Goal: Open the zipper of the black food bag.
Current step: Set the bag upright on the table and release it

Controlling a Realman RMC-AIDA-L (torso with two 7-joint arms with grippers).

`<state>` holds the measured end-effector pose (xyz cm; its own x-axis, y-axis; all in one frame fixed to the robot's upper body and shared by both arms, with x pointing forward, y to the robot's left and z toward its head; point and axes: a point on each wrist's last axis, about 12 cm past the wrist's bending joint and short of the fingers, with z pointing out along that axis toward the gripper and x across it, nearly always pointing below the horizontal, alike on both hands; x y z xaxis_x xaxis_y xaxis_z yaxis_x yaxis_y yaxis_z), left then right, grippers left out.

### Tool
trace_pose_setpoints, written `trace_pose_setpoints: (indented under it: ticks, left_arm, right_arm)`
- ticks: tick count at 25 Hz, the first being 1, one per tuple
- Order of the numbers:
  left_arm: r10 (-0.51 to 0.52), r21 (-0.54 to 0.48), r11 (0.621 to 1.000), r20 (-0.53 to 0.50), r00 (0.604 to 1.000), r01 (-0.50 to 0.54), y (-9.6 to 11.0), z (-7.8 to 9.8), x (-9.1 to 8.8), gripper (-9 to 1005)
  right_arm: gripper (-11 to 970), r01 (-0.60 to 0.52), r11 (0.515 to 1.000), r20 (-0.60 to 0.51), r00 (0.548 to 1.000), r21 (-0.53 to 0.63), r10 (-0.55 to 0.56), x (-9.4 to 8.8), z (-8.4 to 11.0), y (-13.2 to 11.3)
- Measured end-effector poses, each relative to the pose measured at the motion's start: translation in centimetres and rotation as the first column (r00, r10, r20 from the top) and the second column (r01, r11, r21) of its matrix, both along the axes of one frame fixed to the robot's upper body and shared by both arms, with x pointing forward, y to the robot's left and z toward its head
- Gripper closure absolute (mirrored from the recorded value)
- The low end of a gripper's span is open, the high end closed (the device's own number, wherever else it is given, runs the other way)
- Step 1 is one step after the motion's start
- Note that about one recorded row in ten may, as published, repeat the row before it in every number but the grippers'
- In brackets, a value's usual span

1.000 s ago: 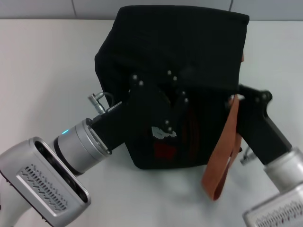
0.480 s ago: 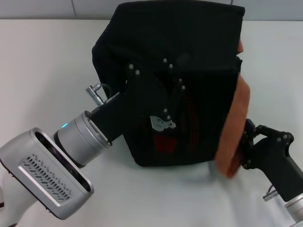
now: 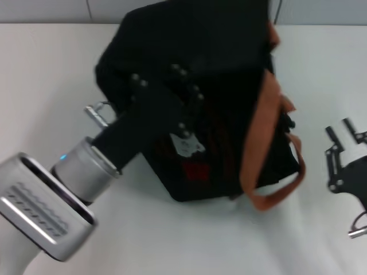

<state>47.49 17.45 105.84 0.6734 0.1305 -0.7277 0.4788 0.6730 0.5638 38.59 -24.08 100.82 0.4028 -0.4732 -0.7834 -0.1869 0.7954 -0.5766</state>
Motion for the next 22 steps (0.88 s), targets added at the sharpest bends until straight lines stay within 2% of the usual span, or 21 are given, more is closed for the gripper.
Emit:
trace_pose_setpoints:
  ticks: [3, 6, 11, 13, 17, 20, 22]
  left_arm:
    - [0.071, -0.103, 0.991, -0.107, 0.992, -0.082, 1.7, -0.4, -0.2, 909]
    - [0.107, -0.172, 0.974, -0.212, 0.971, -0.145, 3.5, -1.2, -0.9, 909]
    - [0.185, -0.164, 0.954, -0.344, 0.921, -0.253, 5.7, -2.9, -2.2, 912]
    - [0.189, -0.150, 0.953, -0.385, 0.903, -0.264, 6.2, -3.5, -2.5, 913]
    - [0.109, -0.167, 0.963, -0.469, 0.877, -0.209, 5.3, -4.1, -2.4, 915]
    - [0.009, -0.168, 0.980, -0.508, 0.861, -0.109, 2.6, -3.9, -1.6, 915]
    - [-0.037, -0.154, 0.987, -0.522, 0.852, -0.051, 0.9, -3.7, -0.9, 912]
  right_arm:
    - [743, -0.041, 0.990, 0.021, 0.999, 0.136, 0.038, -0.2, 0.8, -1.1]
    - [678, -0.082, 0.967, 0.024, 0.997, 0.242, 0.079, -0.1, 1.3, -1.8]
    - [570, -0.114, 0.938, 0.035, 0.994, 0.326, 0.108, 0.4, 1.8, -2.4]
    - [527, -0.128, 0.930, 0.037, 0.992, 0.345, 0.122, 0.6, 1.9, -2.5]
    - [431, -0.151, 0.915, 0.039, 0.988, 0.373, 0.147, 1.0, 2.1, -2.4]
    - [357, -0.165, 0.906, 0.041, 0.986, 0.390, 0.162, 1.1, 2.2, -2.4]
    - [359, -0.181, 0.898, 0.052, 0.983, 0.401, 0.175, 1.1, 2.4, -2.4]
